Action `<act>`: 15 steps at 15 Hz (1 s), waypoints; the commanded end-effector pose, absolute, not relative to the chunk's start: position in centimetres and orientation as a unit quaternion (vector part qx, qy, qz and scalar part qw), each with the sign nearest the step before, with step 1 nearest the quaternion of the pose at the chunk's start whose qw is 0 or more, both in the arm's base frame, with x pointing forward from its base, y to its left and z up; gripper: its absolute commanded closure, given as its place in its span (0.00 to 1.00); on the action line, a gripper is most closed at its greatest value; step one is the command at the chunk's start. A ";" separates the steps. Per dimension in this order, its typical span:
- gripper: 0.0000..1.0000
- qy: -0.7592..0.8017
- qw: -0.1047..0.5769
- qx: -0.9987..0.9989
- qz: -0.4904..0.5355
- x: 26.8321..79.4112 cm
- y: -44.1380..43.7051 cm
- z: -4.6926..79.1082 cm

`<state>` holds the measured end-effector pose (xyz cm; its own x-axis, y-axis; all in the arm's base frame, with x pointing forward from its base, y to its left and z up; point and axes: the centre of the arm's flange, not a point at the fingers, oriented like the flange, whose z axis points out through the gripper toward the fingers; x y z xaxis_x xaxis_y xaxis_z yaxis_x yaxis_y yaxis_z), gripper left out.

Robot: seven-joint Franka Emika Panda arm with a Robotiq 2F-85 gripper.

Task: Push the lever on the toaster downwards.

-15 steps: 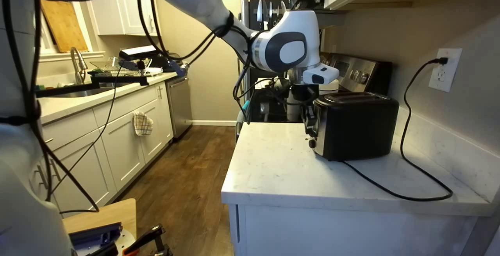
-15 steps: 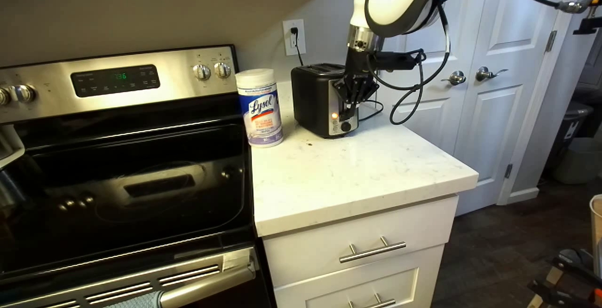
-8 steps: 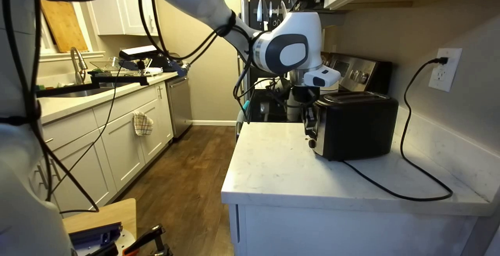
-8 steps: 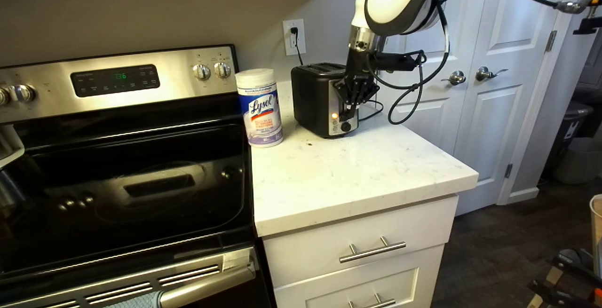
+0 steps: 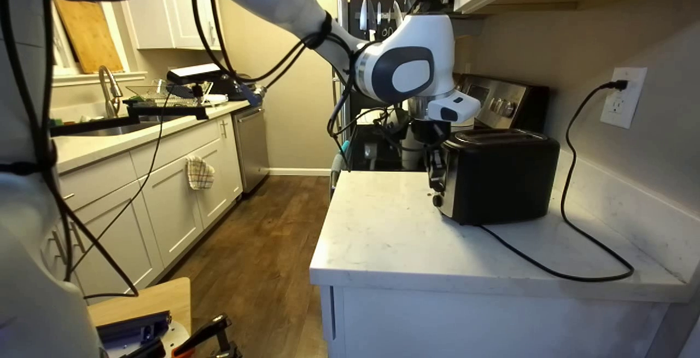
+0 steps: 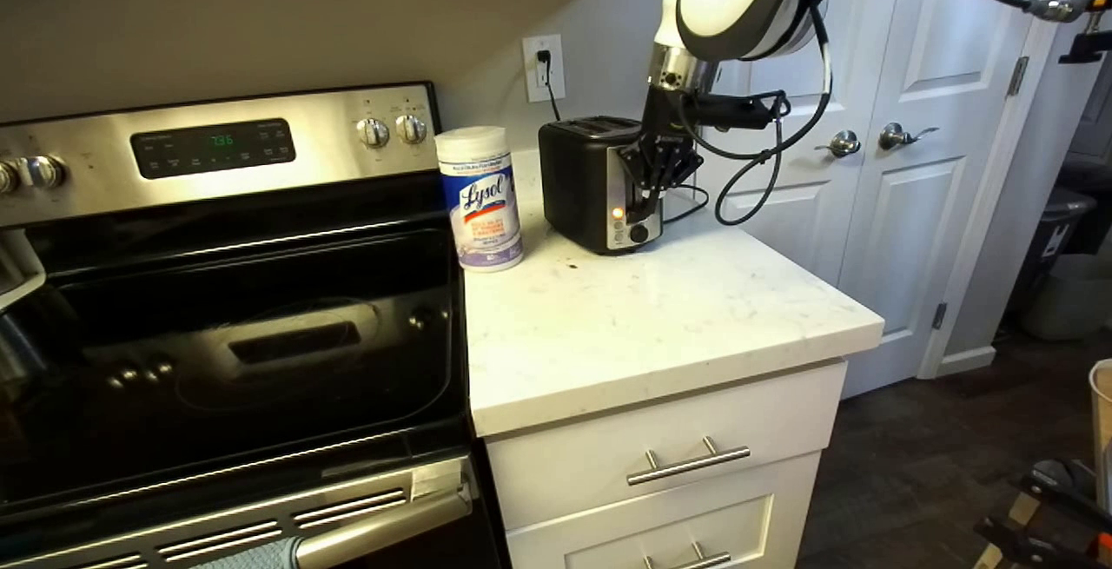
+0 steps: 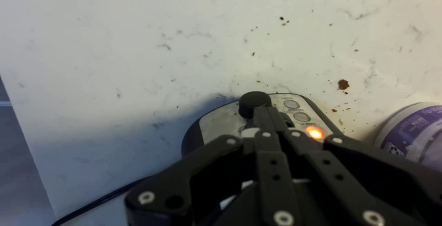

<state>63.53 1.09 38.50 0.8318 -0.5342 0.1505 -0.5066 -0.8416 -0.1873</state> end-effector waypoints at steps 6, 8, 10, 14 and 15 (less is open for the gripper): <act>1.00 0.240 0.071 -0.963 -0.102 54.5 3.2 42.8; 1.00 0.216 0.070 -0.969 -0.098 52.2 6.5 43.3; 1.00 0.192 0.067 -0.974 -0.095 50.5 9.7 43.4; 1.00 0.161 0.061 -0.981 -0.091 48.8 14.1 43.1; 1.00 0.156 0.061 -0.982 -0.089 48.6 14.7 42.9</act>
